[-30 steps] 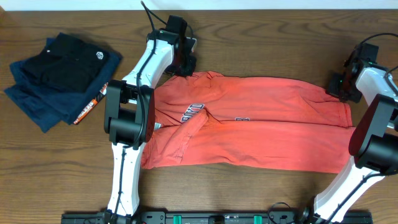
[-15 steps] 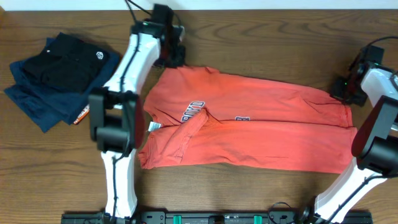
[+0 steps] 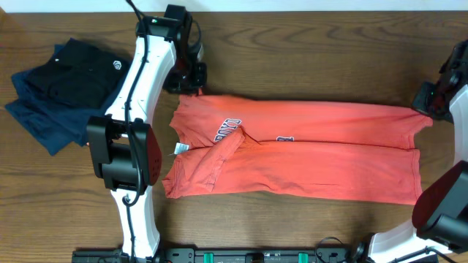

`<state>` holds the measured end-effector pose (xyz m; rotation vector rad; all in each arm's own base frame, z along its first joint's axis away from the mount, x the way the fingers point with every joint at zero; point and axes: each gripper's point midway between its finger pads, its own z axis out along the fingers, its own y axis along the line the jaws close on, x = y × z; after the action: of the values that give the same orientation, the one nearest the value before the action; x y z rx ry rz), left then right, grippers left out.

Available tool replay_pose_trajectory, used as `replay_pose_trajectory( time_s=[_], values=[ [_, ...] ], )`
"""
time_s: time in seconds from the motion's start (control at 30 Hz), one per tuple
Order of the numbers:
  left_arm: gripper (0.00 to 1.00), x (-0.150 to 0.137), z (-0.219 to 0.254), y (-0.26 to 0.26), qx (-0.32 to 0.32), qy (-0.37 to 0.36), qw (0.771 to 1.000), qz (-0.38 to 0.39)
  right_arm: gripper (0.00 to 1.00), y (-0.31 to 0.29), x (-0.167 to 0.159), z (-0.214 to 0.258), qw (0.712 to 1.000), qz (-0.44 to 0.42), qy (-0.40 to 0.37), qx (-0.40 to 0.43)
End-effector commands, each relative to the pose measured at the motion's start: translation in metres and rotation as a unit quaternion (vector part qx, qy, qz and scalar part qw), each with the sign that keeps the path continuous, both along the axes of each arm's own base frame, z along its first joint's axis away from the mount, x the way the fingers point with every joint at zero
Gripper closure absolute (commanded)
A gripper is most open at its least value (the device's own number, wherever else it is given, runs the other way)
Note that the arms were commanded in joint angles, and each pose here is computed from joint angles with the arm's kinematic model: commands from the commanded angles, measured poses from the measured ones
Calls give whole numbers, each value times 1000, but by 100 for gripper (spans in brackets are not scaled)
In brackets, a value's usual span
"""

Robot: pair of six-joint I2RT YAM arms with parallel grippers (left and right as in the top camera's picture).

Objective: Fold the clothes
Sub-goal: 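Fold the top half down over the bottom half with both grippers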

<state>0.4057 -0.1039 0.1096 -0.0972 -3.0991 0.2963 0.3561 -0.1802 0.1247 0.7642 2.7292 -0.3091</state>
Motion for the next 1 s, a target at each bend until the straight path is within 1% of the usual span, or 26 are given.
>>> replay_pose_trajectory(
  time_s=[0.0, 0.13, 0.33, 0.4, 0.7, 0.83, 0.97],
  values=[
    [94, -10, 17, 15, 8, 8, 1000, 23, 99, -7, -11, 14, 1000, -8, 8, -21],
    [94, -27, 18, 22, 14, 46, 998, 33, 99, 1, -30, 6, 999, -7, 51, -4],
    [94, -48, 21, 23, 20, 88, 995, 38, 99, -6, -53, 5, 994, -17, 103, -29],
    [94, -53, 22, 24, 22, 99, 994, 37, 99, -5, -56, 5, 994, -17, 109, -28],
    [94, -74, 30, 22, 27, 126, 991, 30, 99, -1, -70, -5, 990, -16, 138, -21],
    [94, -91, 27, 20, 31, 141, 989, 22, 99, -4, -81, -11, 986, -19, 162, -36],
    [94, -106, 23, 19, 31, 138, 990, 16, 96, -12, -88, -10, 983, -36, 173, -57]
  ],
)
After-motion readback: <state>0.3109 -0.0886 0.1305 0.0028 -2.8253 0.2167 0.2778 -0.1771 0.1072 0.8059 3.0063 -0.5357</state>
